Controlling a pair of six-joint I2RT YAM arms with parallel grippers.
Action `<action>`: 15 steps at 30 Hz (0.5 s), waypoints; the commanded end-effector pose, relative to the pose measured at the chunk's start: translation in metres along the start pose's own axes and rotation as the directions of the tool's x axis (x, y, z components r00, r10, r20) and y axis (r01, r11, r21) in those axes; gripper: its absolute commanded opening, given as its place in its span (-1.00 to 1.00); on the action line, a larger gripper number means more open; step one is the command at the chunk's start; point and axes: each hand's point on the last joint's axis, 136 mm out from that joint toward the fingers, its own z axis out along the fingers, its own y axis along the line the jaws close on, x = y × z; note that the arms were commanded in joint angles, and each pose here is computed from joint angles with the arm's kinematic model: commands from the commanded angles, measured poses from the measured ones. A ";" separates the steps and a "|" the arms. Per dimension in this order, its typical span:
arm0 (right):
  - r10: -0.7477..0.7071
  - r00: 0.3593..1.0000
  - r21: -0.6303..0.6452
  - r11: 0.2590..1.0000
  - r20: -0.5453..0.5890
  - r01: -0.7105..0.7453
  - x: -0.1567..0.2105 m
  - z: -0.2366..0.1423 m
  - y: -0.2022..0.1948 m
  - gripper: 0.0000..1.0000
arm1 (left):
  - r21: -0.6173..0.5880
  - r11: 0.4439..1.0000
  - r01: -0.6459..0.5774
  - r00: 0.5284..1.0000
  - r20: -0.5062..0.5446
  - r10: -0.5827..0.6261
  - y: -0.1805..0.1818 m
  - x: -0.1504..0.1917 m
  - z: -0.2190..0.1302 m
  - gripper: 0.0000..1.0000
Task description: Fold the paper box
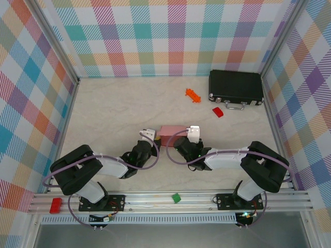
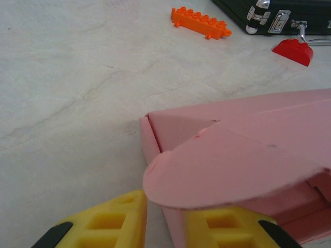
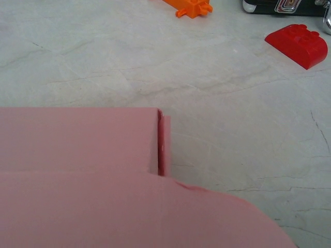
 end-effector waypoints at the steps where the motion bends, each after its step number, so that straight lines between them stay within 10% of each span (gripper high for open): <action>1: -0.017 1.000 0.033 0.999 -0.004 0.017 0.006 -0.002 -0.009 -0.49 | 0.015 1.000 0.016 1.000 0.007 -0.016 -0.004 0.000 -0.004 -0.50; 15: -0.051 0.999 0.044 0.998 -0.018 0.051 0.008 -0.007 -0.015 -0.15 | 0.005 1.000 0.007 1.000 0.003 -0.007 0.003 0.001 -0.015 -0.32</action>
